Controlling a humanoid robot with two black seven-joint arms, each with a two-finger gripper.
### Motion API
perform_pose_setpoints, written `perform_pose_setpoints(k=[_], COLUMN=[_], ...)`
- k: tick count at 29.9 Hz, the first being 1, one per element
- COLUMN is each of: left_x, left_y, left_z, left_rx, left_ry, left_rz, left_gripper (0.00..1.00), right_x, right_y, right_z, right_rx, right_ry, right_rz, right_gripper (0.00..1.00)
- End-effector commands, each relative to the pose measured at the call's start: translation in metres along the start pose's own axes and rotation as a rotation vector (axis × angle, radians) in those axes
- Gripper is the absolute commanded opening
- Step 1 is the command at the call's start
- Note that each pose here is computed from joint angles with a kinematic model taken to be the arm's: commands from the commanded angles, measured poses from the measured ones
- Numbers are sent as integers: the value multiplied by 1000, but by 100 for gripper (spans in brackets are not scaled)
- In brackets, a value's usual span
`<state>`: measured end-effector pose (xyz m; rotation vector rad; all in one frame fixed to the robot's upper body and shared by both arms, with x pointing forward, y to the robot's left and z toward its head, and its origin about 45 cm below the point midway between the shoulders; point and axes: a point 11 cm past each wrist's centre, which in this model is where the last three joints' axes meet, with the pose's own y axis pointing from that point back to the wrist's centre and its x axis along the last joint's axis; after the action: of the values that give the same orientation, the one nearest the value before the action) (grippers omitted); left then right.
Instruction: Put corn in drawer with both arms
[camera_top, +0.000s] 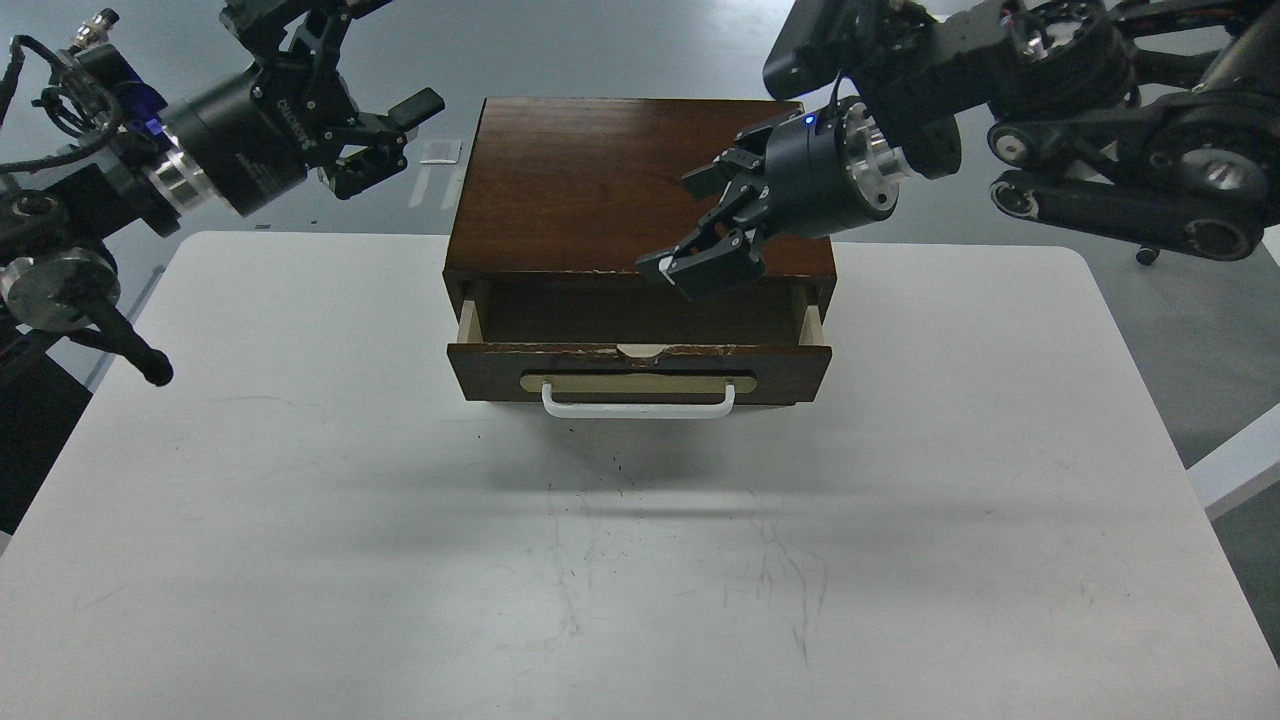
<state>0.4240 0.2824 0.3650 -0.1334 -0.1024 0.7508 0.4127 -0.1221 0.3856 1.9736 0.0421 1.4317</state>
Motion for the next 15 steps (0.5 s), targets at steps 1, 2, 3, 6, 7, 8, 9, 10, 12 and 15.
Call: perform_pose_setpoints(k=[1,2,3,6,7,8,9,10,12,15], left_x=[-1,-1,-1,-3,-3,-4,-4,-6,-6,-7], left_y=[-1,0,0,0,1,2,3,3,6,12], left_z=[-2,-3,-3,-8,-12,-15,-17,-21,-26,-39], left_rx=[1,2,2,7,10,14,16,14,14,1], left_ry=[6,7,7,18,27,35,39,50,66,111], left_rz=[-2,-2,-2,0,1,4,5,7,16,44], left_gripper=[99,99,99,99,99,99,99,99,99,99], right_x=[1,-1,-5,-21,-33,-46,-54,-69,-88,-125], right_y=[23,29,32,46,52,54,55,58,60,68], right_z=[27,36,40,58,68,78,84,95,106,121], right_rx=[-2,9,15,35,38,37,34,22,7,4], right_ry=[-359,-464,-519,-707,-795,-878,-921,-1003,-1088,-1275], right_rz=[218,290,323,458,519,583,618,685,749,894], right_gripper=[100,100,100,100,100,100,100,100,100,100])
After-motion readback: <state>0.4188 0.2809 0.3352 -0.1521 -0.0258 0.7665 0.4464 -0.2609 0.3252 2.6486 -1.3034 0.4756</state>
